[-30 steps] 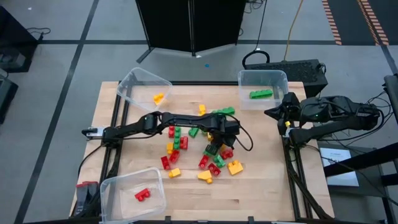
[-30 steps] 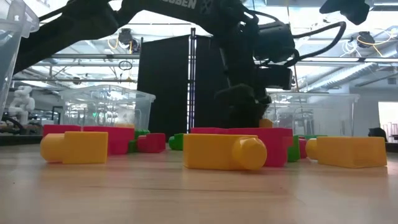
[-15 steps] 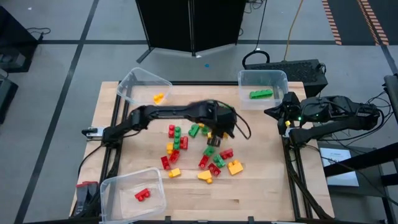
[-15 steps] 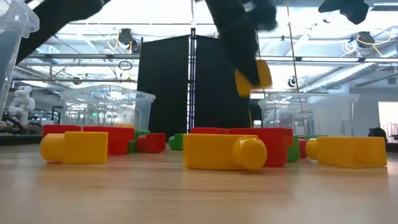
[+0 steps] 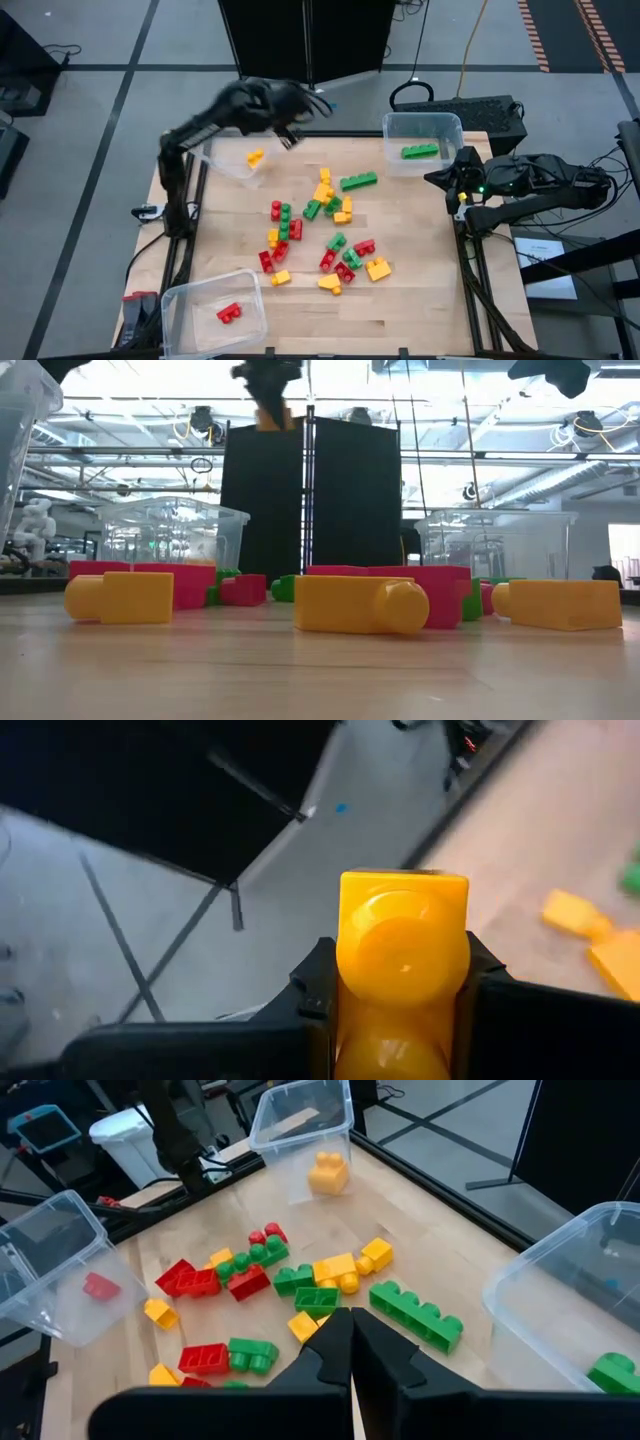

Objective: Sort blocks
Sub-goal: Put the yellow game piece into the top left transparent bin

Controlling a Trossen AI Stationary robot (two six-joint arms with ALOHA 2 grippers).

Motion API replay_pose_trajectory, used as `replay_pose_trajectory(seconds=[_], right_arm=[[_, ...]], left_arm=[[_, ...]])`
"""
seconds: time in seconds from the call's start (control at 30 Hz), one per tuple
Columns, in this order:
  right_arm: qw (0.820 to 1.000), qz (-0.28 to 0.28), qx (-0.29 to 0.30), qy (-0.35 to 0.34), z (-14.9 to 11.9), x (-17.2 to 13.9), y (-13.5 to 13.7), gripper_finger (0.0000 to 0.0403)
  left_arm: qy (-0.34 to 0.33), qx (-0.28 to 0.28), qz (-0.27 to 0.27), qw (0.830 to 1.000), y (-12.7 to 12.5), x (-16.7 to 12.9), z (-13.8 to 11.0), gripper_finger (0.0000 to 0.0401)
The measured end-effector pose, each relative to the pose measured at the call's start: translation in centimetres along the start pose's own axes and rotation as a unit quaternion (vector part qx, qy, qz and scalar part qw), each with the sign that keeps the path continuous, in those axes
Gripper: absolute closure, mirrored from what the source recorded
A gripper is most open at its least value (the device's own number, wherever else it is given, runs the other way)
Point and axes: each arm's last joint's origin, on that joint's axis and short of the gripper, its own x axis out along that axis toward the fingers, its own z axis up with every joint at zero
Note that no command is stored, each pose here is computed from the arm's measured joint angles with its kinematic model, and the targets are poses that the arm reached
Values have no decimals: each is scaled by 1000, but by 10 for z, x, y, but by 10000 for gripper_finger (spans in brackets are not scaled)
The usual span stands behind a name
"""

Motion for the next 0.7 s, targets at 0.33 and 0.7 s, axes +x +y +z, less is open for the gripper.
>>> replay_pose_trajectory(seconds=[0.33, 0.7], right_arm=[[1000, 2, 0, -3, 1, 0, 0, 403], [1000, 1, -3, -3, 1, 0, 0, 403]], left_arm=[[69, -128, 51, 988, 68, 2, -59, 358], [124, -161, 32, 979, 34, 68, -134, 358]])
